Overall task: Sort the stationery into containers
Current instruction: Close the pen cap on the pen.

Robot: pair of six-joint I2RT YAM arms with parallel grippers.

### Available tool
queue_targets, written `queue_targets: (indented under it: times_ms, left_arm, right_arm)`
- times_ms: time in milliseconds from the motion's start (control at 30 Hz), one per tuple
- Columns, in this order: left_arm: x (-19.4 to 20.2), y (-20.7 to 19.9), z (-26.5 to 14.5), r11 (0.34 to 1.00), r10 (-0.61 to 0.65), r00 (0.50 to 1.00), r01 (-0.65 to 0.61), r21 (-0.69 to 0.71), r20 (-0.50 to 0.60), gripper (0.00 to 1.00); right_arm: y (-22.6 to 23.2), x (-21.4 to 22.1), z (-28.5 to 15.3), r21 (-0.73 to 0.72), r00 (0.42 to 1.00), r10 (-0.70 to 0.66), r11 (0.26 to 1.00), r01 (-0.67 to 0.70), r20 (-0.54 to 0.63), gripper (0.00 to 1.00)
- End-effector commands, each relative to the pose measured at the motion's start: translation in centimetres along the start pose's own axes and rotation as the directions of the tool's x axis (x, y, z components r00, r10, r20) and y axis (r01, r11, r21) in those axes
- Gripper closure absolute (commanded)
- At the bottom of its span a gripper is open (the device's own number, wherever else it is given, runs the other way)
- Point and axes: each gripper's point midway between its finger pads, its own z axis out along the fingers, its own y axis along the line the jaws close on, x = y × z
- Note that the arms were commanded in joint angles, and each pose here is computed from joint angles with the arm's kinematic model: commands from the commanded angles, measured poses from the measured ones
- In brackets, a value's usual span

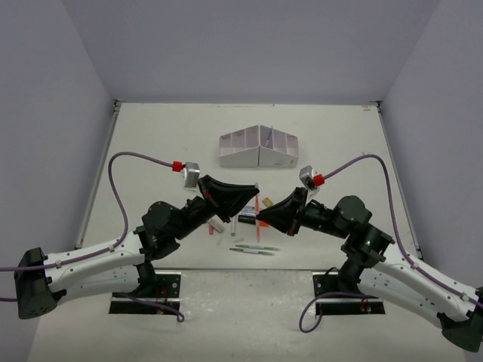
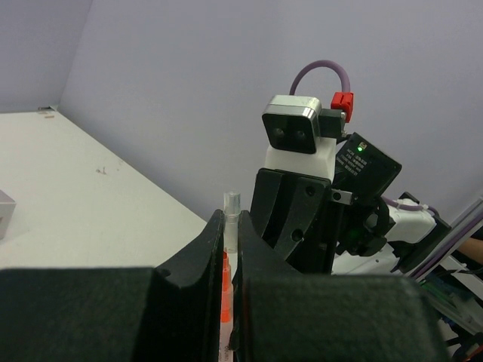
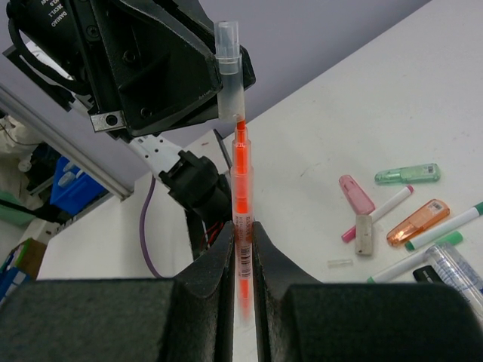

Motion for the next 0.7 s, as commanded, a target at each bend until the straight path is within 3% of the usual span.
queue_targets:
  times_ms: [0,400,667]
  left_arm:
    - [-1.3,-0.4,0.1,0.999,0.045,0.998,-0.045,0.015,0.04,1.0]
    - [-1.1,0.0,0.1,0.999,0.049,0.998,-0.049,-0.003,0.04,1.0]
    - [0.4,-1.1,1.0,0.997,0.033,0.999,-0.032,0.072,-0.013,1.0]
  right_arm:
    - [1.4,-2.3,-0.2,-0.029,0.998,-0.036,0.999,0.038,0.057,1.0]
    - [2.0,-2.5,-0.6,-0.044,0.998,-0.031,0.998,0.033,0.06,1.0]
    - [1.4,-3.8,-0.6,0.007,0.994,-0.031,1.0,0.031,0.109,1.0]
